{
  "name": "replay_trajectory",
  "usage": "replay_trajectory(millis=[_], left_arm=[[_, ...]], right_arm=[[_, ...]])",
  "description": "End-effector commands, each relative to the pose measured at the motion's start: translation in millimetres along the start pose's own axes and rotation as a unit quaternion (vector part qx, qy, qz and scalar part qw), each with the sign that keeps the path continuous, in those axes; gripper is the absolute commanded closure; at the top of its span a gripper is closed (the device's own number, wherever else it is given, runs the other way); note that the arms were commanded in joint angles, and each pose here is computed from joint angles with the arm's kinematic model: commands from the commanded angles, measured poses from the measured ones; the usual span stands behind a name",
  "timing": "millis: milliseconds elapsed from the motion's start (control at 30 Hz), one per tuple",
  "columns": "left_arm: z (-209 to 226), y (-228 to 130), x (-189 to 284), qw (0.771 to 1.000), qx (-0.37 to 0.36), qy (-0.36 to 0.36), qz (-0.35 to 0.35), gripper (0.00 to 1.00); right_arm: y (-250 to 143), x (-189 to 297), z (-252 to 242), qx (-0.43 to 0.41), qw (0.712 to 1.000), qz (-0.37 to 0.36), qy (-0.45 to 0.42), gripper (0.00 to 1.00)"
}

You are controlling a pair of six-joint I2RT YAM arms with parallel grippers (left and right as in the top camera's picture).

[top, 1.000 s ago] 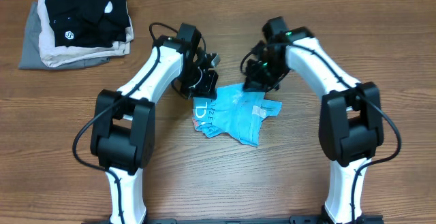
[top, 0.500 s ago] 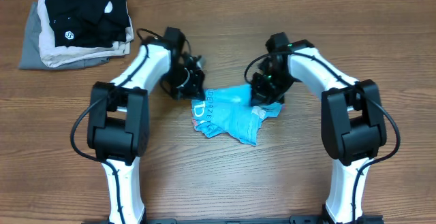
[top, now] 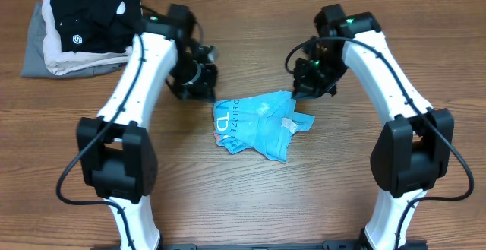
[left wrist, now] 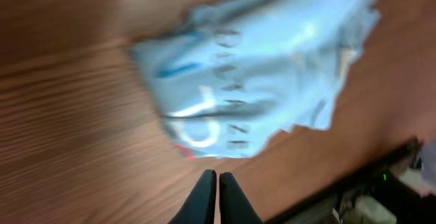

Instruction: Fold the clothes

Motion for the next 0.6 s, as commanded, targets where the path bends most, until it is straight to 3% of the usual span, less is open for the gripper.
replay_trajectory(millis=[0, 133, 333, 567], left_arm=[[-18, -13, -28, 0.998, -0.034, -0.032, 0.044, 0.93], [-21, -25, -64, 0.996, -0.042, -0.045, 0.072, 0.93], [-1, -40, -105, 0.995, -0.017, -0.04, 0.087, 0.93], [38, -64, -137, 0.994, 0.015, -0.023, 0.102, 0.92]], right_arm=[[-15, -24, 19, 0.056, 0.997, 0.037, 0.047, 0.96], [-26, -63, 21, 0.062, 0.993, 0.064, 0.083, 0.96], [-39, -110, -16, 0.014, 0.993, 0.078, 0.083, 0.96], [-45, -121, -69, -0.049, 0.993, 0.075, 0.075, 0.96]])
Point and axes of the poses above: each gripper's point midway between its finger pads, its own x axis back along the fingers, its own z axis along the line the jaws close on, y = z × x, the point moved 9 cm from there along x, back along the fingers, and after that the axes turned 1 degree about x, right-handed, at the moved point
